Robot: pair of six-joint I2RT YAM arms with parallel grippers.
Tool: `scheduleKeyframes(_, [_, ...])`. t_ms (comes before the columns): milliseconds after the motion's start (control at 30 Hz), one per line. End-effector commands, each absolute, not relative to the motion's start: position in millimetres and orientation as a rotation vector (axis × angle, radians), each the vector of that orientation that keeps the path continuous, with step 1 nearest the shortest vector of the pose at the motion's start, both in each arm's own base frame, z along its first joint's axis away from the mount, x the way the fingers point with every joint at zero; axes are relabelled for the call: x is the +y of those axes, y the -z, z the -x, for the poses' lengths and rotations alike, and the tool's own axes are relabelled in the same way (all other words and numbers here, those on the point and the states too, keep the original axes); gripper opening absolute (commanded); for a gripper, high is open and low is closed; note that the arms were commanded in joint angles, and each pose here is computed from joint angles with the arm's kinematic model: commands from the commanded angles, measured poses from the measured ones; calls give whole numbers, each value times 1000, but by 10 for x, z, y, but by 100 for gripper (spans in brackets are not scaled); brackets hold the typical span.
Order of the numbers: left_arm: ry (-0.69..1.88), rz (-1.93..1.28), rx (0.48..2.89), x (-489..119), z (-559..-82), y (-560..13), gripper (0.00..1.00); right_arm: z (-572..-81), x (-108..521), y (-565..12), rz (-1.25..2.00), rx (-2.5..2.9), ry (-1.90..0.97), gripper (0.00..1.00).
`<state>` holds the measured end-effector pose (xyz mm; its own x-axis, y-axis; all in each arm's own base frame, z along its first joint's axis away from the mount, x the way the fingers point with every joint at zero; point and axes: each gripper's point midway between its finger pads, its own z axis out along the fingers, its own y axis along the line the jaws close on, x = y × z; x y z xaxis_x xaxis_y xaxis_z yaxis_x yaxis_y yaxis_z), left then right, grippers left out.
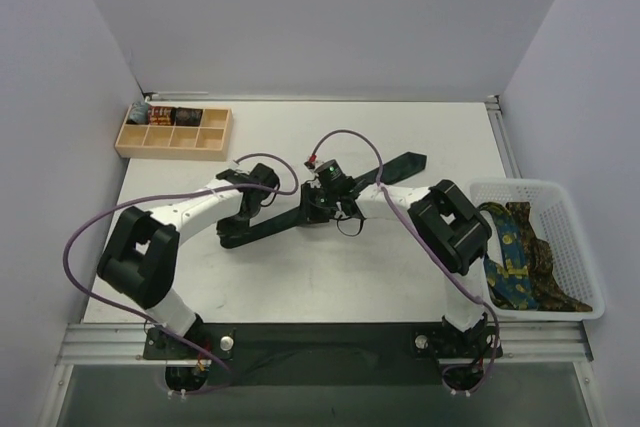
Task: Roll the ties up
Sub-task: Roll the tie
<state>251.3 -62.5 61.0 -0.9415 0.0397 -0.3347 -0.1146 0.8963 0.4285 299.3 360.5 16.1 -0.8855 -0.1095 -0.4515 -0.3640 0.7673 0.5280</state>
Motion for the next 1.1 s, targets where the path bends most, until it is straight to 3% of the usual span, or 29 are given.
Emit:
scheduleKeyframes(0, [-712,14,2701,-698,-2577,-697,0,-3169,3526,-425,283,2478,-870,18])
scheduleKeyframes(233, [-790,-82,2728,-891,-2629,-572,0,-3143,3523,-390,251,2478,-895,18])
scheduleKeyframes(767, [-712,-69,2757,-1224,-2864,-457,0,-3017,3560,-335,204,2464,-1011,18])
scheduleKeyframes(1067, [-579,-19,2783,-1400,-2941,-351,9,-2947,3513,-363,225,2454,-1022,18])
